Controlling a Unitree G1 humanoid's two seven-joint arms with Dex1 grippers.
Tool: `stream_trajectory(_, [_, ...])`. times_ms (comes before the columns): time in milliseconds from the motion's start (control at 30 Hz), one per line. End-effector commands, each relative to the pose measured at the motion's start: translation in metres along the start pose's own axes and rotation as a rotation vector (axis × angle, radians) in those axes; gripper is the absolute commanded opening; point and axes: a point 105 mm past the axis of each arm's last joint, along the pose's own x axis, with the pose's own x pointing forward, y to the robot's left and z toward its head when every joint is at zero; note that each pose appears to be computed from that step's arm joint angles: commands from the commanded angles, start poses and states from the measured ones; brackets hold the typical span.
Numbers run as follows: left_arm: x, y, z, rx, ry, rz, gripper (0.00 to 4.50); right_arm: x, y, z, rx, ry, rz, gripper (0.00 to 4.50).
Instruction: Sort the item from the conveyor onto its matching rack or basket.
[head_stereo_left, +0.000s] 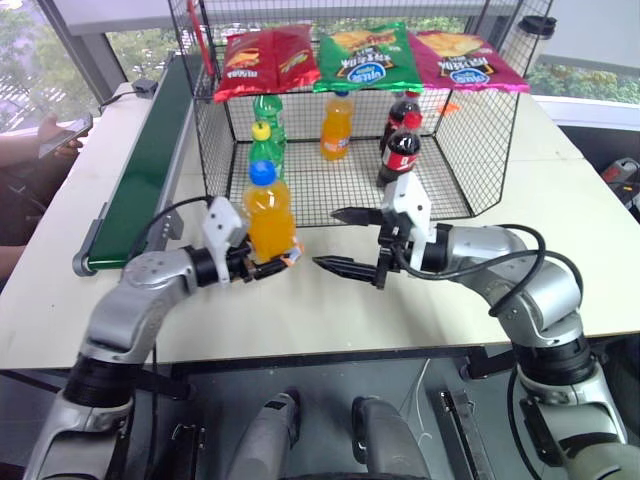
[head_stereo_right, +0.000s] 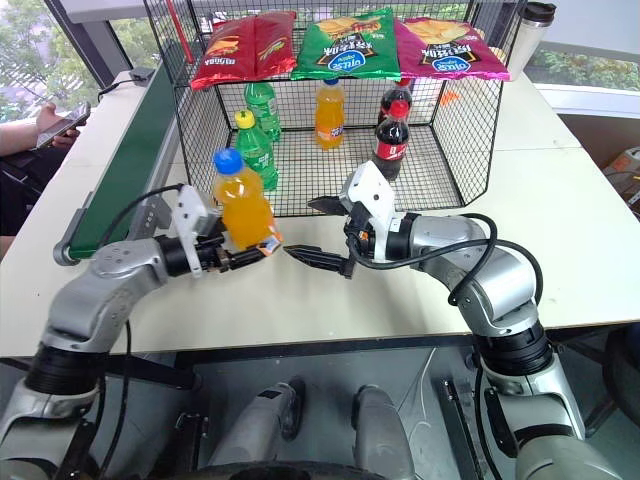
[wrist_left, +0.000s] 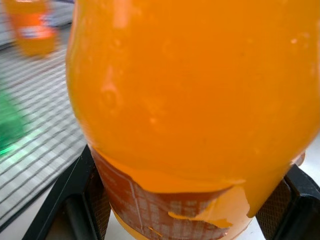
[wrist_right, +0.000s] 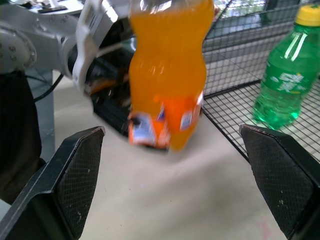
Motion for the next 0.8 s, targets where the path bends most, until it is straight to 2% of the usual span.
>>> stream_trajectory(33, [0.012, -0.011, 0.014, 0.076, -0.053, -0.086, 3.0, -0.003, -0.007, 0.003, -0.022, -0.021, -0.037, 4.5])
stream_trajectory(300, [0.031, -0.021, 0.008, 0.094, -0.055, -0.153, 3.0, 0.005, -0.018, 0.003, -0.017, -0.036, -0.059, 4.5])
stream_trajectory(633, [0.034, -0.025, 0.01, 0.096, -0.067, -0.16, 3.0, 0.018, -0.017, 0.012, -0.03, -0.073, -0.028, 4.5])
stream_trajectory(733, [0.035, -0.026, 0.011, 0.094, -0.073, -0.159, 3.0, 0.02, -0.018, 0.016, -0.033, -0.087, -0.03, 3.63])
stream_trajectory(800, [0.036, -0.026, 0.011, 0.091, -0.074, -0.158, 3.0, 0.021, -0.018, 0.018, -0.032, -0.099, -0.028, 2.68])
